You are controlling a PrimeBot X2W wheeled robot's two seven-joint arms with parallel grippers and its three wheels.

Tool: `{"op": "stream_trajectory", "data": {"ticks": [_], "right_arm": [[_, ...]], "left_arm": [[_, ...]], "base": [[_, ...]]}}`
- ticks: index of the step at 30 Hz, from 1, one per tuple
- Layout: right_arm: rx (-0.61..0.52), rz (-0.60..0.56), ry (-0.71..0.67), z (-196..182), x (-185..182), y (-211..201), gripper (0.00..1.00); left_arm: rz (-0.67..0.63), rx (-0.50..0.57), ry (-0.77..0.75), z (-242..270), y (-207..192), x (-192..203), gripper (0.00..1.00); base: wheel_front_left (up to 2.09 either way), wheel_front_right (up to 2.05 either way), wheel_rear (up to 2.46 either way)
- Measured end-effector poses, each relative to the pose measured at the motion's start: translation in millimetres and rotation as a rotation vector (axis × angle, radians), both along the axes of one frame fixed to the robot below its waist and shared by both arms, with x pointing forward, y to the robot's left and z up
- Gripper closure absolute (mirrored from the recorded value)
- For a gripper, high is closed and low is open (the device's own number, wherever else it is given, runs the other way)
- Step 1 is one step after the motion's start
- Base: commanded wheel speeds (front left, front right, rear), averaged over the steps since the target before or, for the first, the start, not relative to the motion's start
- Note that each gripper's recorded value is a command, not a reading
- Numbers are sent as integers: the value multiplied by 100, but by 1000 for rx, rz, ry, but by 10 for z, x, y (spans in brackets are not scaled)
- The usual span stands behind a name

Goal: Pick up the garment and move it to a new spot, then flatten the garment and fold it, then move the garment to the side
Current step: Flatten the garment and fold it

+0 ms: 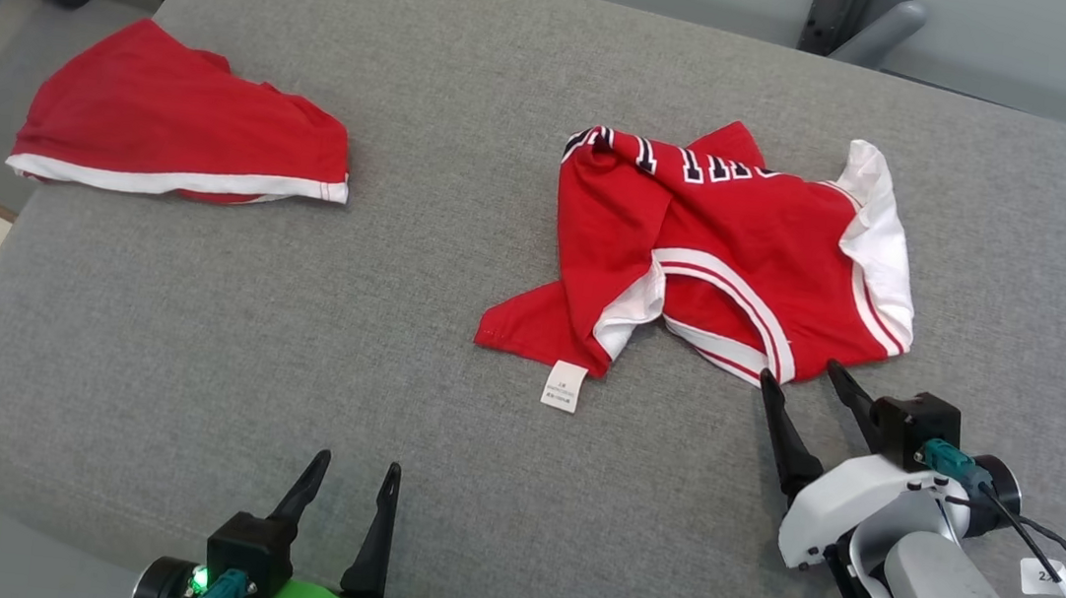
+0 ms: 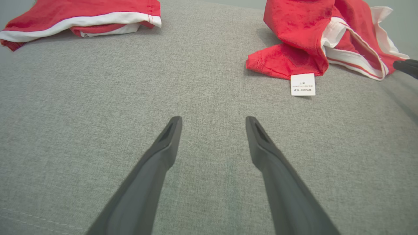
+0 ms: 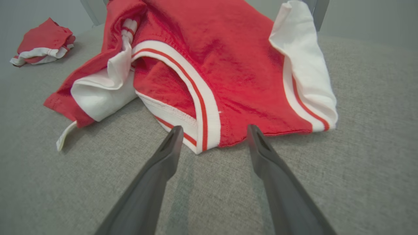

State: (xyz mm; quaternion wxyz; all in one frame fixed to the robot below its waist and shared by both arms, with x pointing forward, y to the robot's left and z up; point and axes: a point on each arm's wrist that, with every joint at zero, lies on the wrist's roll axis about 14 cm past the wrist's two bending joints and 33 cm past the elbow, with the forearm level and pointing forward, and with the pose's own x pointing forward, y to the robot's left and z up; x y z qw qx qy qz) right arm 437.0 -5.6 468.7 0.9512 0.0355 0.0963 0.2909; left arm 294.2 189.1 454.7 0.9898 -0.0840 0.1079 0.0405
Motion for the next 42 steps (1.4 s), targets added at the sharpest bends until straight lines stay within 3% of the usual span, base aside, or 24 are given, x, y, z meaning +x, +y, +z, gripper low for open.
{"op": "stream_trajectory", "data": {"ticks": [8,9,10,11,16,20,26,29,30,31,33,36,42], "right_arm": [[-47,20,32,-221,148,111,2],[-54,23,36,-253,161,118,30],[-63,31,42,-299,184,149,81],[-59,27,41,-300,210,156,100],[-50,1,9,-238,348,83,100],[-100,-59,-69,-85,626,-260,100],[-232,-192,-336,745,1528,-940,100],[-275,-218,-408,1023,1785,-1019,100],[-280,-218,-418,1079,1847,-990,76],[-290,-218,-415,1094,1896,-969,0],[-324,-220,-363,981,1947,-961,0],[-288,-208,-348,934,1892,-826,0],[-209,-203,-247,582,1493,-755,0]], "left_arm": [[35,-5,12,-15,82,33,0],[41,-3,16,-24,97,27,0],[51,-2,23,-37,123,16,0],[56,0,26,-43,136,11,0],[72,7,29,-43,175,21,0],[62,5,29,-47,150,51,0],[21,21,24,-31,87,180,0],[26,31,30,-40,120,174,0],[30,33,34,-47,134,162,0],[34,36,40,-59,145,147,0],[39,36,51,-86,155,119,0],[47,25,55,-98,145,81,0],[41,24,44,-81,122,88,0]], "base": [[0,0,0],[0,0,0],[0,0,0],[0,0,0],[0,0,0],[0,0,0],[0,0,0],[0,0,0],[0,0,0],[0,0,0],[0,0,0],[0,0,0],[0,0,0]]}}
